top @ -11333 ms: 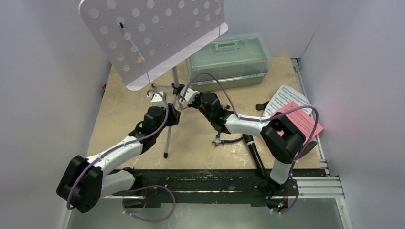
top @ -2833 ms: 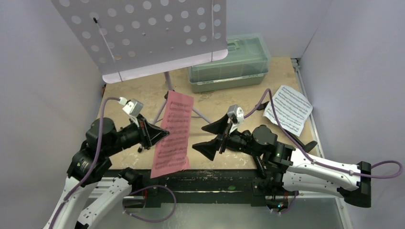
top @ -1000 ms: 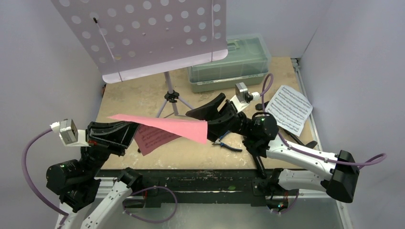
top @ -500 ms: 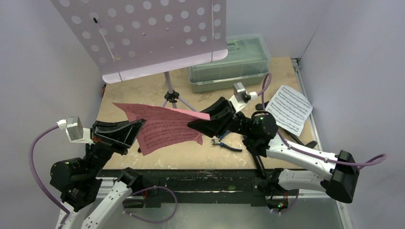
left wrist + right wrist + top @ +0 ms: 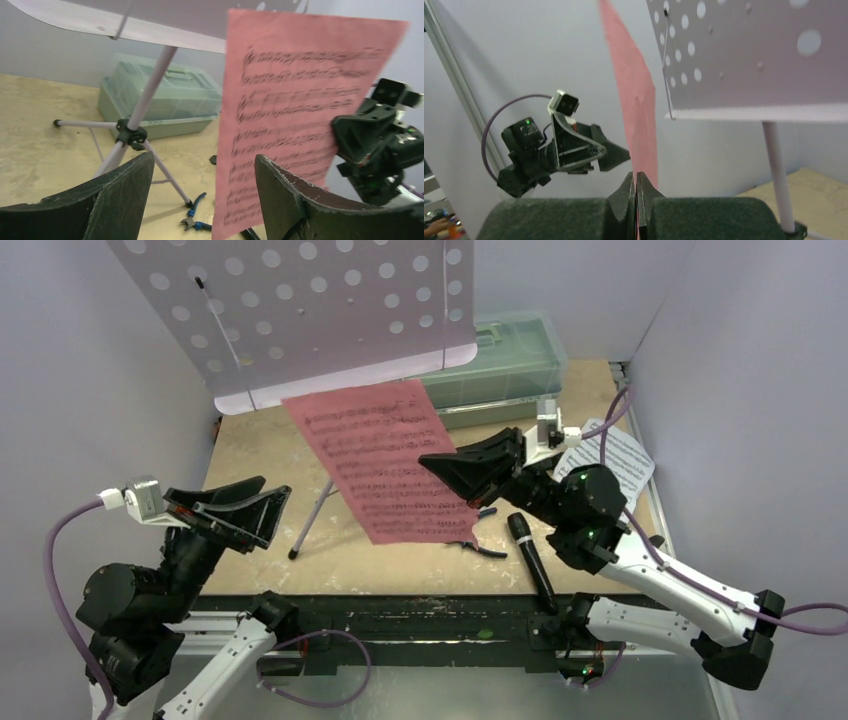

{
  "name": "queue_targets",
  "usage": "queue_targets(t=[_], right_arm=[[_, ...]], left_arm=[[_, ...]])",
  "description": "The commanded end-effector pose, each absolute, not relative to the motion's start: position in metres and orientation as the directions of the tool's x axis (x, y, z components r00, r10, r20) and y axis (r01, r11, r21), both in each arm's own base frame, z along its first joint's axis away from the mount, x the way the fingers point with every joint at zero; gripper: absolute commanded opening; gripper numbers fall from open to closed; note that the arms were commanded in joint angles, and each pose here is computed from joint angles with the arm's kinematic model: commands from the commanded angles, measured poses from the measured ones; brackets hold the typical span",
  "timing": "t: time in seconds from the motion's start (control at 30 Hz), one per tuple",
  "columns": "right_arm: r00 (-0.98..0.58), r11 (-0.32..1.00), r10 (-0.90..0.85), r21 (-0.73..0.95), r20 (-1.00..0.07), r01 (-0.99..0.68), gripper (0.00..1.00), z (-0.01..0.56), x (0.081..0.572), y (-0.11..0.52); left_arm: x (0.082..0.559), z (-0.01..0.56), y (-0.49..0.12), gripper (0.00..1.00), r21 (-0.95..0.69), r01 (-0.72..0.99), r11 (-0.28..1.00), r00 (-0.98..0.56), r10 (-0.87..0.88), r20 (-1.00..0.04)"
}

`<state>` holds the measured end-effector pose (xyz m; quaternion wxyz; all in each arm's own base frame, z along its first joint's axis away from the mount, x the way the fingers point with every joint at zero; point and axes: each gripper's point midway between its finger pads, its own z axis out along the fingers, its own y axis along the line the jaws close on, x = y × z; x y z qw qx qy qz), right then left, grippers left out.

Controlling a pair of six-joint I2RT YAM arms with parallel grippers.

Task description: Set up the instrument practice props

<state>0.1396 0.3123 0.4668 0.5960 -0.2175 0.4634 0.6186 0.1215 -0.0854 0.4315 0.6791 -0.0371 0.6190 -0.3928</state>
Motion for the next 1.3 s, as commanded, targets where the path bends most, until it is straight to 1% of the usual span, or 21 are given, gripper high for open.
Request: queue_targets(t=[0.0,0.17,0.3,0.43,0.57,0.8,1.03,1.27], right_arm=[[-0.085,0.236,0.552,0.254,-0.829,-0.938,0.00,0.503,0.150,0.301],[-0.044,0.254,0.572,0.228,-0.819,-0.940,0.00,0.527,0.156,0.304],[0.013,0.292,0.587,0.197,-0.810,-0.936,0.00,0.555,0.162,0.303],[0.062,0.361,0.606,0.205,-0.793,-0.910,0.00,0.580,0.184,0.308],[0.082,0.384,0.627,0.215,-0.775,-0.898,0.00,0.604,0.199,0.319],[0.123,0.393,0.652,0.195,-0.748,-0.899,0.00,0.636,0.217,0.341],[0.174,0.399,0.686,0.165,-0.707,-0.902,0.00,0.660,0.221,0.344],[0.223,0.425,0.691,0.136,-0.688,-0.895,0.00,0.673,0.229,0.351]], left_arm=[[0.134,0.431,-0.060,0.73,-0.487,0.353,0.799,-0.024,-0.512,-0.859],[0.147,0.453,-0.052,0.72,-0.491,0.294,0.820,0.017,-0.518,-0.855],[0.156,0.486,-0.052,0.68,-0.479,0.299,0.825,0.080,-0.522,-0.849],[0.178,0.496,-0.037,0.65,-0.498,0.151,0.854,0.092,-0.514,-0.853],[0.197,0.498,-0.025,0.65,-0.476,0.030,0.879,0.106,-0.476,-0.873],[0.216,0.526,-0.025,0.65,-0.434,0.024,0.901,0.212,-0.428,-0.878],[0.231,0.542,-0.028,0.65,-0.413,0.013,0.911,0.254,-0.402,-0.879],[0.242,0.548,-0.033,0.57,-0.398,0.021,0.917,0.288,-0.387,-0.876]])
